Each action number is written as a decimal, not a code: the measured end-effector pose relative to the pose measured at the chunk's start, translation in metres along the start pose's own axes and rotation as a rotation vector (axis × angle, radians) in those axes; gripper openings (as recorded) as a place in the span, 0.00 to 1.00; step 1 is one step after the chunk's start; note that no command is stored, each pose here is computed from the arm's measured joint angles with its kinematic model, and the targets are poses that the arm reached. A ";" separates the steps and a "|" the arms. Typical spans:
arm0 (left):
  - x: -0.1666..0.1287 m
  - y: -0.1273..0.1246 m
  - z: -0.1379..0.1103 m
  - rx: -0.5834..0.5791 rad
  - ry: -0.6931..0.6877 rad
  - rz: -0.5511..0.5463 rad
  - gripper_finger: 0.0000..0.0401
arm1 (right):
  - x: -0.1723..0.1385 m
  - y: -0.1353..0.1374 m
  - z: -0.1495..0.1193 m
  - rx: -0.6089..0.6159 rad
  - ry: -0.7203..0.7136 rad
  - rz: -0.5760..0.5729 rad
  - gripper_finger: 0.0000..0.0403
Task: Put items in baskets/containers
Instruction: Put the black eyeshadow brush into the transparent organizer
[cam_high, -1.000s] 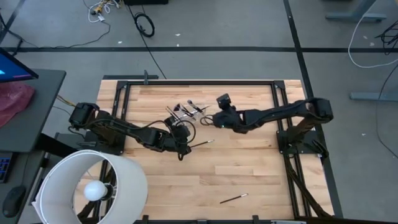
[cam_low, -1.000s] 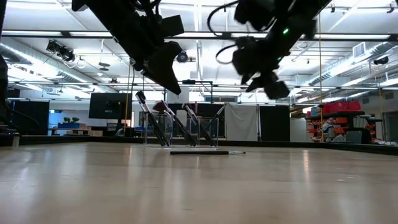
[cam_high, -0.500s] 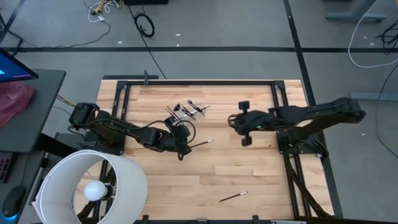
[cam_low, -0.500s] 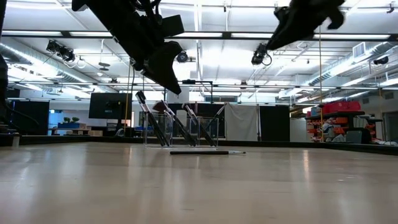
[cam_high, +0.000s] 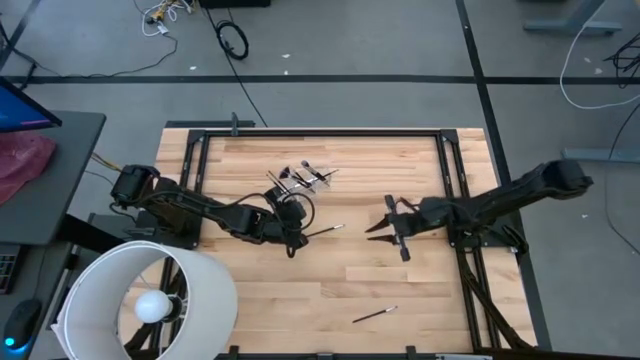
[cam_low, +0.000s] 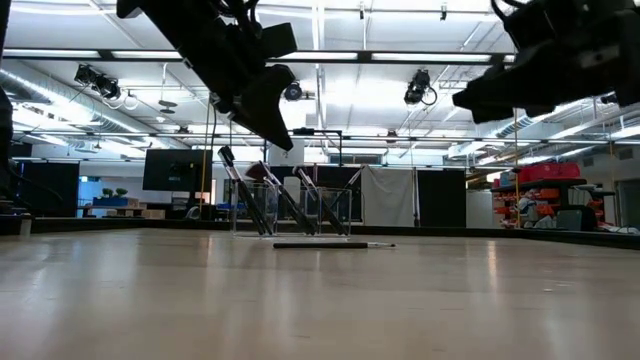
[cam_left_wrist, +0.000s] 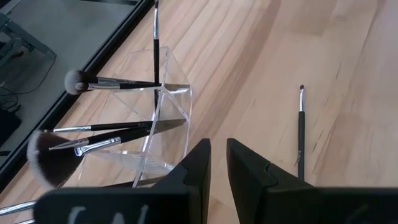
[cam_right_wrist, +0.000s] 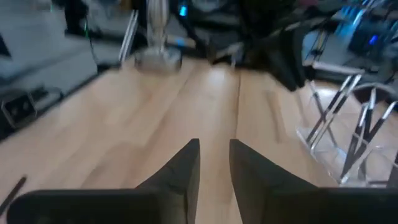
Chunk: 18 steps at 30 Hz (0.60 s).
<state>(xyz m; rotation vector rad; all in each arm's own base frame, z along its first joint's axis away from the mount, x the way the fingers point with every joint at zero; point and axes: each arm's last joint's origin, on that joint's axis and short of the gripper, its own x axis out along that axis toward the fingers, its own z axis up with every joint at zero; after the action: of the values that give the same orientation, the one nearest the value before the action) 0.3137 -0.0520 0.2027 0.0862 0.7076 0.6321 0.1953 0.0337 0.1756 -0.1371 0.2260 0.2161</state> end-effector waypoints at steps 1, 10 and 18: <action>0.000 0.000 0.000 -0.001 -0.001 0.000 0.14 | -0.001 0.001 -0.005 0.006 -0.028 -0.003 0.22; 0.001 0.000 0.002 -0.014 -0.011 -0.002 0.14 | 0.006 0.004 -0.032 0.102 0.041 0.003 0.30; 0.003 0.003 0.003 -0.026 -0.015 0.004 0.14 | 0.016 0.028 -0.038 0.207 0.024 0.182 0.45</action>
<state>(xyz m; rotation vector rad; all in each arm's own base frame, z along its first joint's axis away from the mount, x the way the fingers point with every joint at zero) 0.3164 -0.0477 0.2042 0.0680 0.6848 0.6442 0.1965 0.0580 0.1317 0.0865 0.2832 0.3709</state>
